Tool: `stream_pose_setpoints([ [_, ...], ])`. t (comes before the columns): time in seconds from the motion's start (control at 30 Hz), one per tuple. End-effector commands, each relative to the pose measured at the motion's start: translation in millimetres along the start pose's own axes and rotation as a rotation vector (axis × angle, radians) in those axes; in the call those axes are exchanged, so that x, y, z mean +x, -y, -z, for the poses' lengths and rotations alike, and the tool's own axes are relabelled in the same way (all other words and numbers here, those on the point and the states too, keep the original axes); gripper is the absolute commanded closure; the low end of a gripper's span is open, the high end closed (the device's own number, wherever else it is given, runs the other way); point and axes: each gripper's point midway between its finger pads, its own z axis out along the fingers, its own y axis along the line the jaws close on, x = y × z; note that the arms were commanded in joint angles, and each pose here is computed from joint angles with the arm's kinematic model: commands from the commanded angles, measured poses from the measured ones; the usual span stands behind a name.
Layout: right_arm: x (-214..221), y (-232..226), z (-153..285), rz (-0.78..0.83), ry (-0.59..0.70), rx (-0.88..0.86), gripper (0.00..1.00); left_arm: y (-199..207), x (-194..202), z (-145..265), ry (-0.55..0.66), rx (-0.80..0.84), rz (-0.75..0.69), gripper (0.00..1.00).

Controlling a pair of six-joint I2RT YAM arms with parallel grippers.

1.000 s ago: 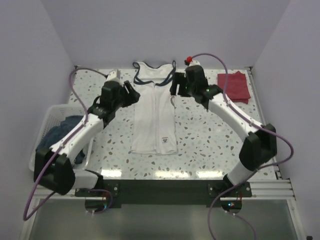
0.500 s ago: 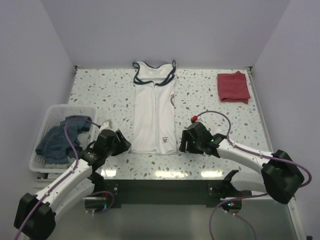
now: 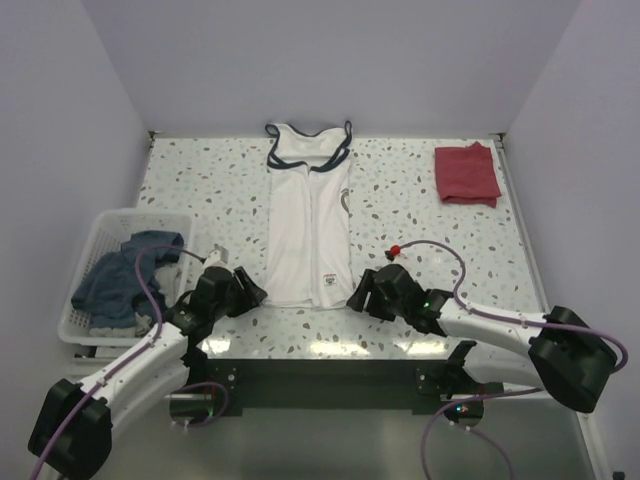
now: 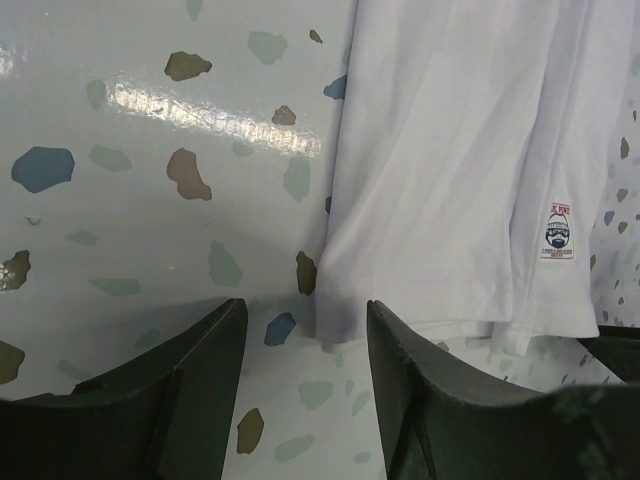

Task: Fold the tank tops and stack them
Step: Fold the tank top

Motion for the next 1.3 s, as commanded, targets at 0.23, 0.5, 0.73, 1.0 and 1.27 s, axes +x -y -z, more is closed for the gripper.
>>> stream_pose_setpoints([
  [0.23,-30,-10,22,-0.103,0.168,-0.056,0.34,-5,14,-8,-0.031,0.012,0.035,0.47],
  [0.5,-32,-15,13,-0.119,0.152,-0.021,0.33,-8,19,-12,-0.047,0.005,0.038,0.51],
  [0.73,-17,-10,-10,-0.092,0.082,0.051,0.39,-14,23,-15,-0.057,-0.010,0.040,0.54],
  [1.0,6,0,-21,-0.045,0.039,0.097,0.52,-22,33,-18,-0.075,-0.016,0.033,0.60],
  [1.27,12,9,-20,-0.029,0.030,0.112,0.75,-18,41,-15,-0.103,0.007,0.033,0.72],
])
